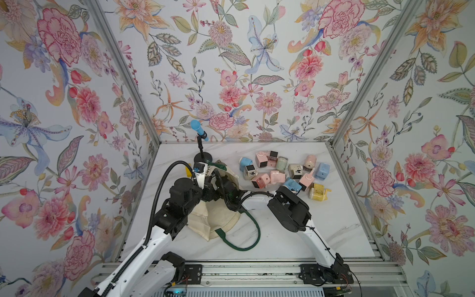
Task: Take out the pencil sharpeners from the tote bags
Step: Pick up the pencil sharpener from the canvas bag.
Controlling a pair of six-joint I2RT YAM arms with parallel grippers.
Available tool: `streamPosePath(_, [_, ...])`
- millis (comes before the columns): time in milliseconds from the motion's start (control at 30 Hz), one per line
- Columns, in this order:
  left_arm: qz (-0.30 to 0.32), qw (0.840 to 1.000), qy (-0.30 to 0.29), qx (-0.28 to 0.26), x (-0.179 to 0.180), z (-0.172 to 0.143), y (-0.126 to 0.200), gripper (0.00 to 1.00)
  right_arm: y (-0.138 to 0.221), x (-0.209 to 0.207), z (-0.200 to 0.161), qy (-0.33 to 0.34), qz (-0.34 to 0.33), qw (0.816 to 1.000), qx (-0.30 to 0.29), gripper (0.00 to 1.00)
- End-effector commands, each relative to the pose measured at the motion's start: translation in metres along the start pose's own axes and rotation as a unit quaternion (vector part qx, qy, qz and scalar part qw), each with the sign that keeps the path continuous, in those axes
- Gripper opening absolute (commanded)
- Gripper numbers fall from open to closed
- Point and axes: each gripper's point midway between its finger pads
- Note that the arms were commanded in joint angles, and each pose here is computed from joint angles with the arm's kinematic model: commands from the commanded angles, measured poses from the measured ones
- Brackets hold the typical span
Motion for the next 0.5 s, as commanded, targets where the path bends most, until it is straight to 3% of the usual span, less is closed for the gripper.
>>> streamPosePath(0, [-0.017, 0.999, 0.007, -0.033, -0.005, 0.02, 0.006, 0.0, -0.008, -0.008, -0.021, -0.009, 0.001, 0.999, 0.041, 0.84])
streamPosePath(167, [-0.017, 0.999, 0.007, -0.033, -0.005, 0.02, 0.006, 0.0, -0.006, -0.006, -0.021, -0.003, 0.006, 0.999, 0.041, 0.7])
streamPosePath(467, [-0.014, 0.999, 0.007, -0.03, -0.004, 0.019, 0.005, 0.0, 0.035, 0.002, -0.005, 0.002, 0.027, 1.0, 0.014, 0.65])
Point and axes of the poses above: each gripper's point midway between its finger pads, its own y axis back along the fingers, its own x axis along the line the jaws close on, z = x × y, and after that the axes turned 11 degrees about -y, right-handed
